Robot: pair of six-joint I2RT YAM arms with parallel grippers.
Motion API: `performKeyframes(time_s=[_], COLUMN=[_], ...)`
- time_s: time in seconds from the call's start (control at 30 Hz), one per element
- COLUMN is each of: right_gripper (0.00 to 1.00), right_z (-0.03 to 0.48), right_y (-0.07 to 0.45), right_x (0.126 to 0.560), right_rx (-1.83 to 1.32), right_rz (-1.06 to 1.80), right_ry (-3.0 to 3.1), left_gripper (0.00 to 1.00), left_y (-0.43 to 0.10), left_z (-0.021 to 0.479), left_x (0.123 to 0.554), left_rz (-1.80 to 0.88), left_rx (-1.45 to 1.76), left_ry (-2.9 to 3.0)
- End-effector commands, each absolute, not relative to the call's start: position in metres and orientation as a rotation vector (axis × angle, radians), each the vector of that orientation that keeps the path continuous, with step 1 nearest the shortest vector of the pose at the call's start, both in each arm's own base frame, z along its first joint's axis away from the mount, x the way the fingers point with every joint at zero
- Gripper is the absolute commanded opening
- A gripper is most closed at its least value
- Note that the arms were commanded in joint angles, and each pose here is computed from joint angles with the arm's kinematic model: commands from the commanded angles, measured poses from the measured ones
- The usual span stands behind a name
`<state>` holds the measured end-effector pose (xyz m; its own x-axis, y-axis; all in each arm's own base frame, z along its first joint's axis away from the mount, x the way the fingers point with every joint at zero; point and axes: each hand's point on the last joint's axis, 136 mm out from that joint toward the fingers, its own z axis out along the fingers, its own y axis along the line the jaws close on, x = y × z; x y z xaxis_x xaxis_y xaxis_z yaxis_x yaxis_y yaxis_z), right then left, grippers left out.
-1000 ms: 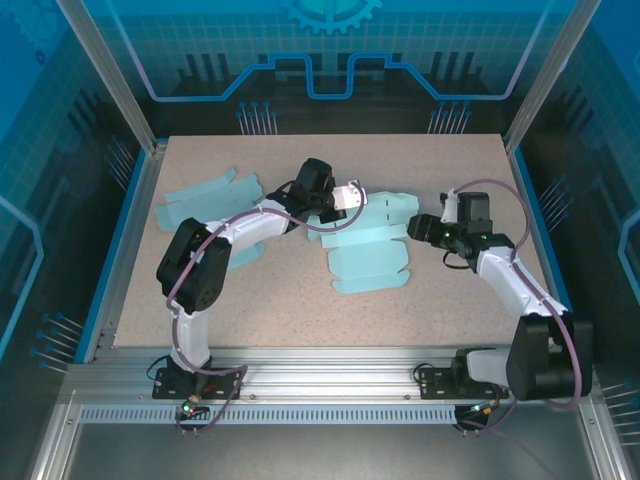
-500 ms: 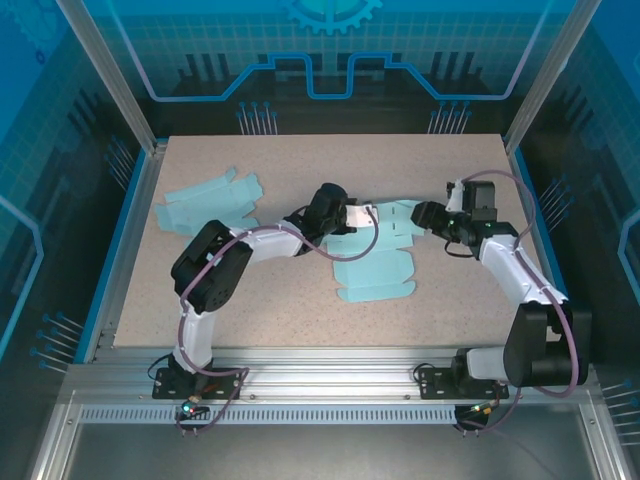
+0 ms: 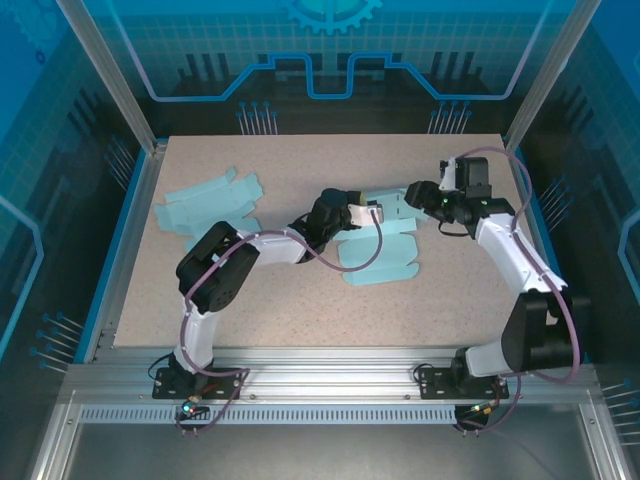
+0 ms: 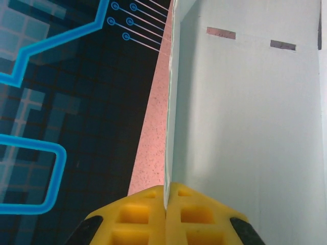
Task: Fold the paper box
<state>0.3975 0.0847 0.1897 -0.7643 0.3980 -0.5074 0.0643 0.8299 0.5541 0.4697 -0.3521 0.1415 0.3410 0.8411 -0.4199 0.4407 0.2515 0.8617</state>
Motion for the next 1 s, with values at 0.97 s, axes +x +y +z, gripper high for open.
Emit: performKeyframes(time_s=[0.97], right_gripper=[0.31], right_z=[0.157], right_y=[0.143], right_x=[0.443], right_rx=[0.314], right_rz=[0.878], right_ry=[2.449], left_gripper=[0.00], left_y=[-0.365], left_z=[0.139], left_x=[0.465], left_rz=[0.521], left_rx=[1.367], left_ry=[1.152])
